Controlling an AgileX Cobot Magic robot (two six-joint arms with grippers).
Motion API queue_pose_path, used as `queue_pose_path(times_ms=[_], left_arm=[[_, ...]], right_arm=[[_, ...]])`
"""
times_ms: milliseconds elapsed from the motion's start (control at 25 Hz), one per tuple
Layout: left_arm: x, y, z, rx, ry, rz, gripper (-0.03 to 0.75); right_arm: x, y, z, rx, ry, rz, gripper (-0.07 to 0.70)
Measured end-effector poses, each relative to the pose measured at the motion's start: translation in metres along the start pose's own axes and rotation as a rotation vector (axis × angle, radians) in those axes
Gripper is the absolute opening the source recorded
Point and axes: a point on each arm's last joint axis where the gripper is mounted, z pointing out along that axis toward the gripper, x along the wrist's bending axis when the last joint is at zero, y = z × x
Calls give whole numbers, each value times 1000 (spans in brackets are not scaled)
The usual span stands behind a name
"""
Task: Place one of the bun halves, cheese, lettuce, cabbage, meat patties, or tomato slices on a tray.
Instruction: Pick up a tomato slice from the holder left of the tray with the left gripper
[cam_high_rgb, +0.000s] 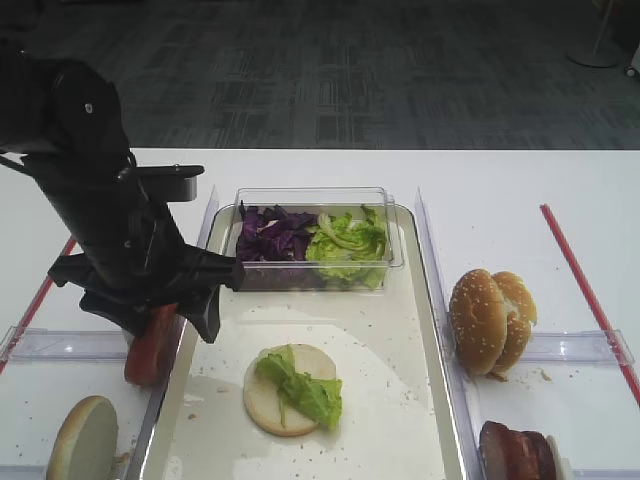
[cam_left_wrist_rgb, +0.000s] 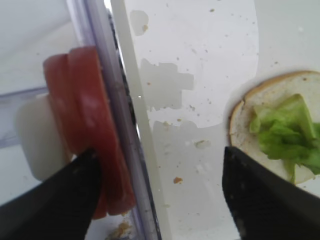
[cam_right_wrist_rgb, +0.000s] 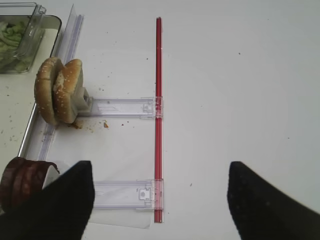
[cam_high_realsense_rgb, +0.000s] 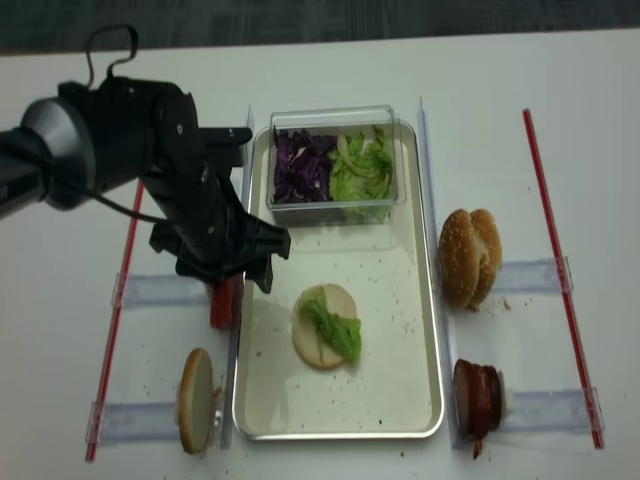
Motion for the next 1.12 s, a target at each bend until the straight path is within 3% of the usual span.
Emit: queue_pose_path(times_ms=[760, 1120], left_arm=[[3, 4, 0, -4, 39, 31, 359], [3, 5, 10, 32, 56, 33, 265]], right_arm=[[0, 0, 0, 0, 0, 0, 571], [0, 0, 0, 0, 0, 0, 571]])
